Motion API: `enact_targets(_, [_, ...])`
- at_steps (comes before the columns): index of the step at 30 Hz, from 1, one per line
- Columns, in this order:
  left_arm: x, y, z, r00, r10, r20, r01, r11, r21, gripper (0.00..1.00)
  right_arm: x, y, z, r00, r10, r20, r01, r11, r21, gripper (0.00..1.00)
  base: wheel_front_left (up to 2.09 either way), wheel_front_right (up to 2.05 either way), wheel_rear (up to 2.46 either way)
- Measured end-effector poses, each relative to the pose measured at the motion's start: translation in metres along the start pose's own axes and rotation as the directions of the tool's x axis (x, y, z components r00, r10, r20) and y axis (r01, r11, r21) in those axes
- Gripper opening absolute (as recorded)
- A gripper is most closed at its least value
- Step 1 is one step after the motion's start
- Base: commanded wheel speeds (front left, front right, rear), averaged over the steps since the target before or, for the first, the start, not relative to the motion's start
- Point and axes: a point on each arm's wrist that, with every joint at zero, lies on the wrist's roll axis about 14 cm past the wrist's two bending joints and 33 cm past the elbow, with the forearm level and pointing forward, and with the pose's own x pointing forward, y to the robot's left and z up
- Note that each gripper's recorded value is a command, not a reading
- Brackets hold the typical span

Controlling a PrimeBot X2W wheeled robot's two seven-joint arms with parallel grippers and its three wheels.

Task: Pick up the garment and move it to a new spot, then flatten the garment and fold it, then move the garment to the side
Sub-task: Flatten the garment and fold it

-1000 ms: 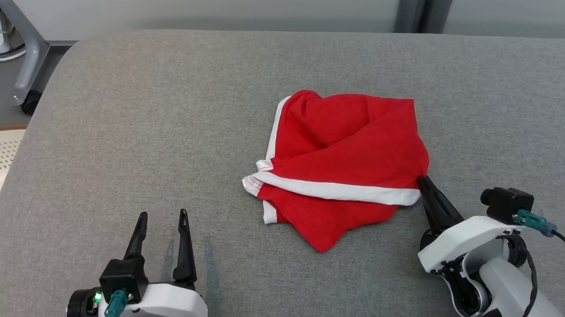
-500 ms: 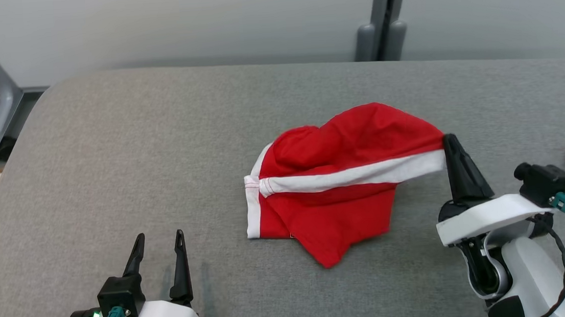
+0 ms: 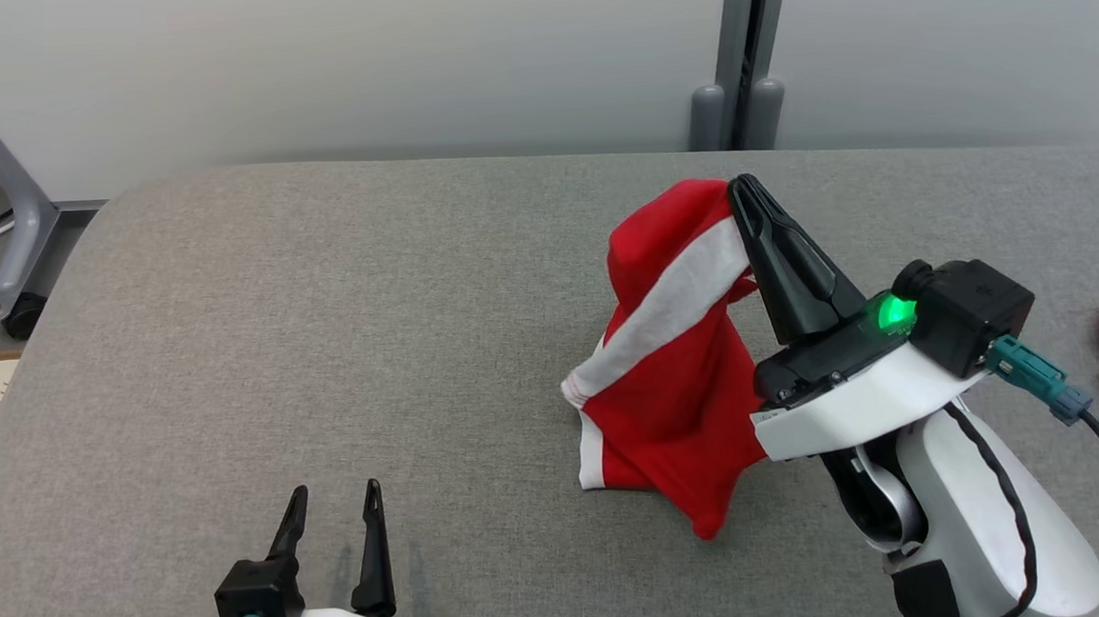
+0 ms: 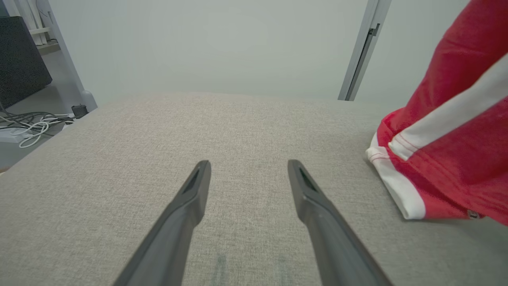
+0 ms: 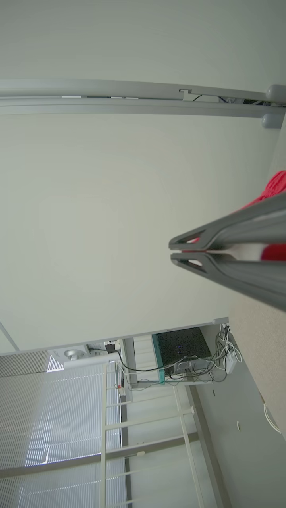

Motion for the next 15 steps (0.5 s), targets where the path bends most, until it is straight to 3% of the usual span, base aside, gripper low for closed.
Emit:
enact_targets(6, [-0.012,0.014,-0.005,0.999,0.041,-0.009,-0.04,0.999,0.003,1.0,0.026,0.029,0.048,0.984,0.098,0.146,-0.1,0.995,0.007,0.0,0.0,0.0,0.0])
enact_targets(10, [-0.016,0.017,-0.003,0.999,0.048,-0.002,-0.048,0.999,0.001,1.0,0.036,0.028,0.075,0.971,0.099,0.216,-0.1,0.995,-0.008,0.0,0.0,0.0,0.0])
enact_targets(12, [-0.018,0.016,-0.006,0.999,0.045,-0.01,-0.045,0.999,0.001,1.0,0.036,0.017,0.07,0.979,0.073,0.192,-0.066,0.997,-0.041,0.0,0.0,0.0,0.0])
enact_targets(15, [-0.017,0.012,-0.007,0.999,0.035,-0.016,-0.035,0.999,-0.007,1.0,0.025,-0.002,0.027,0.998,0.022,0.057,-0.015,0.992,-0.126,0.0,0.0,0.0,0.0])
